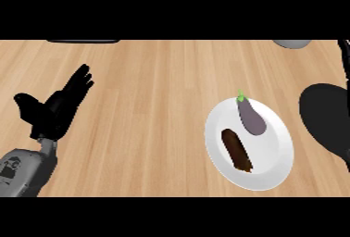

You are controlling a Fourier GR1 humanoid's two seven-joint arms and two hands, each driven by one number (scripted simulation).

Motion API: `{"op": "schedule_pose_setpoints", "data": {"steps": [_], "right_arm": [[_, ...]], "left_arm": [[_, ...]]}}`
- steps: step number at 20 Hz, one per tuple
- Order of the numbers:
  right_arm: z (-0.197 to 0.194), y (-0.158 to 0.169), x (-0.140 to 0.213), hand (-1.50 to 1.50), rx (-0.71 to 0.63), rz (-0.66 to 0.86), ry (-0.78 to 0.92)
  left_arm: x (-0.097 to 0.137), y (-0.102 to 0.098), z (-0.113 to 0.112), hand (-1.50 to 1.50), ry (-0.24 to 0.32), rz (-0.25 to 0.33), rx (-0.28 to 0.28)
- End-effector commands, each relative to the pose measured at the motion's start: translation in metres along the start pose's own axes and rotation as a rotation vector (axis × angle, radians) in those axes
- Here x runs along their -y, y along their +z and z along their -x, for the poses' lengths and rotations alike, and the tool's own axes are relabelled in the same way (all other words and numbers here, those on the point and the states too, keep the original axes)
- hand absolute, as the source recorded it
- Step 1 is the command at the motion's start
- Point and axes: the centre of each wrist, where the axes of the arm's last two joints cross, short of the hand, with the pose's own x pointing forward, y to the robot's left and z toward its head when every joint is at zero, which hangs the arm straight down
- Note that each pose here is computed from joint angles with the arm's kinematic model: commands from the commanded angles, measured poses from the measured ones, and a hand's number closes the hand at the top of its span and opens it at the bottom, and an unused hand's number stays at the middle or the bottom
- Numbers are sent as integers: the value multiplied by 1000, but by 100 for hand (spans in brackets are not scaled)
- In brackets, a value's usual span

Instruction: Pick the sweet potato from the plate and place it in the pan

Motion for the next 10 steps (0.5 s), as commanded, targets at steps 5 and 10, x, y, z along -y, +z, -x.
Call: {"op": "schedule_pose_setpoints", "data": {"steps": [5, 10], "right_arm": [[19, 60, -60, 150, -249, -252, 179], [23, 101, -59, -150, -21, -263, 594]], "left_arm": [[21, 47, 87, 0, 220, -237, -276], [28, 58, 102, 0, 300, -305, -336]]}}
